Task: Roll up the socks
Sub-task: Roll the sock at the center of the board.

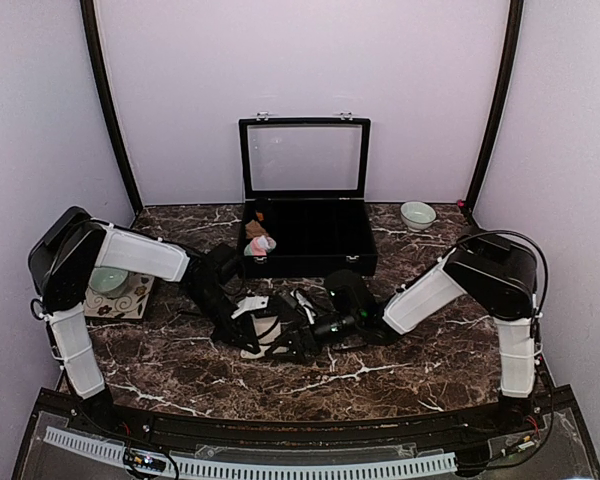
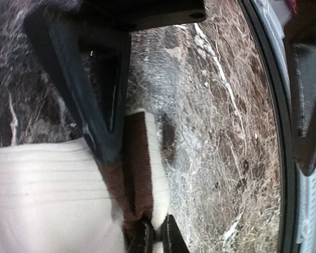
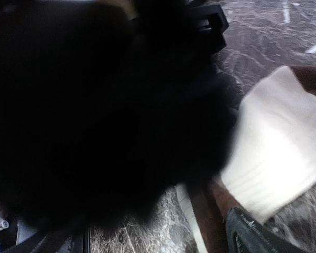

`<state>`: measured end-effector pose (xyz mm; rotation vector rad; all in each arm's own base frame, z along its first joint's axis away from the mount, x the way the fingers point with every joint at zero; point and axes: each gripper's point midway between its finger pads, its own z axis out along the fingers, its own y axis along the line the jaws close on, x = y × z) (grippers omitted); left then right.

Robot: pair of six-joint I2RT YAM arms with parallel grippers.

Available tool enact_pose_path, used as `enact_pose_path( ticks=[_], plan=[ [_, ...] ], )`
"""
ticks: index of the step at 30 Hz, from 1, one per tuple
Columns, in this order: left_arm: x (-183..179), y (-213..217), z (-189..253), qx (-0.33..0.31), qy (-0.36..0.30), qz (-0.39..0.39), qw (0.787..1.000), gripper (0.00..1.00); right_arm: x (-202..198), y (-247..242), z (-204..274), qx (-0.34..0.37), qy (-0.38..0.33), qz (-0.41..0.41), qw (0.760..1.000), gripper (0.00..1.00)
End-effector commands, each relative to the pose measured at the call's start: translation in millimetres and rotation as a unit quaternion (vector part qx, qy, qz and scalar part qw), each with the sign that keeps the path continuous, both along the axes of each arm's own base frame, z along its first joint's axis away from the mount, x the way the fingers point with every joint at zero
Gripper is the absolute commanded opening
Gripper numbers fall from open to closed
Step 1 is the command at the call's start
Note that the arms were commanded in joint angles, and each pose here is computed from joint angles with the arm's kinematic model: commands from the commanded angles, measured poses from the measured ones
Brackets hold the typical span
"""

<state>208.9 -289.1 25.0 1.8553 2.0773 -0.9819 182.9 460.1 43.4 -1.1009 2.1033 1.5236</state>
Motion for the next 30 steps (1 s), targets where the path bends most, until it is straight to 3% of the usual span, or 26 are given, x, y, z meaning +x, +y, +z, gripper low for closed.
enact_pose_path(
  ticks=[1,7,12,13,15,16,17,20,22,26,30],
  plan=[
    [-9,37,-31,0.097,0.097,0.055,0.989,0.00,2,-52,-78,-0.138,0.017,-0.081,0.987,0.99],
    [-14,40,-41,0.113,0.143,0.060,0.981,0.00,12,-74,-55,-0.116,-0.045,-0.141,0.982,0.99],
    [-12,43,-42,0.114,0.160,0.065,0.978,0.00,28,-87,4,-0.060,-0.158,-0.203,0.964,0.99],
    [-12,43,-42,0.113,0.164,0.064,0.978,0.00,35,-90,14,-0.043,-0.156,-0.233,0.959,0.99],
    [-13,43,-41,0.113,0.180,0.064,0.975,0.00,48,-96,21,-0.016,-0.084,-0.288,0.954,0.99],
    [-12,43,-39,0.111,0.187,0.068,0.974,0.00,44,-96,18,0.000,-0.055,-0.267,0.962,0.99],
    [-11,42,-37,0.107,0.196,0.071,0.972,0.00,45,-91,37,0.063,-0.046,-0.244,0.967,0.99],
    [-15,39,-32,0.092,0.236,0.074,0.965,0.00,38,-84,46,0.123,-0.017,-0.175,0.977,0.99],
    [-19,39,-32,0.092,0.261,0.070,0.958,0.00,31,-82,51,0.131,-0.068,-0.158,0.976,0.99],
    [-18,39,-29,0.084,0.285,0.068,0.952,0.00,5,-67,48,0.074,-0.277,-0.081,0.955,0.99],
    [-25,40,-23,0.081,0.308,0.052,0.946,0.00,-9,-48,29,-0.008,-0.369,0.008,0.929,0.99]
  ],
)
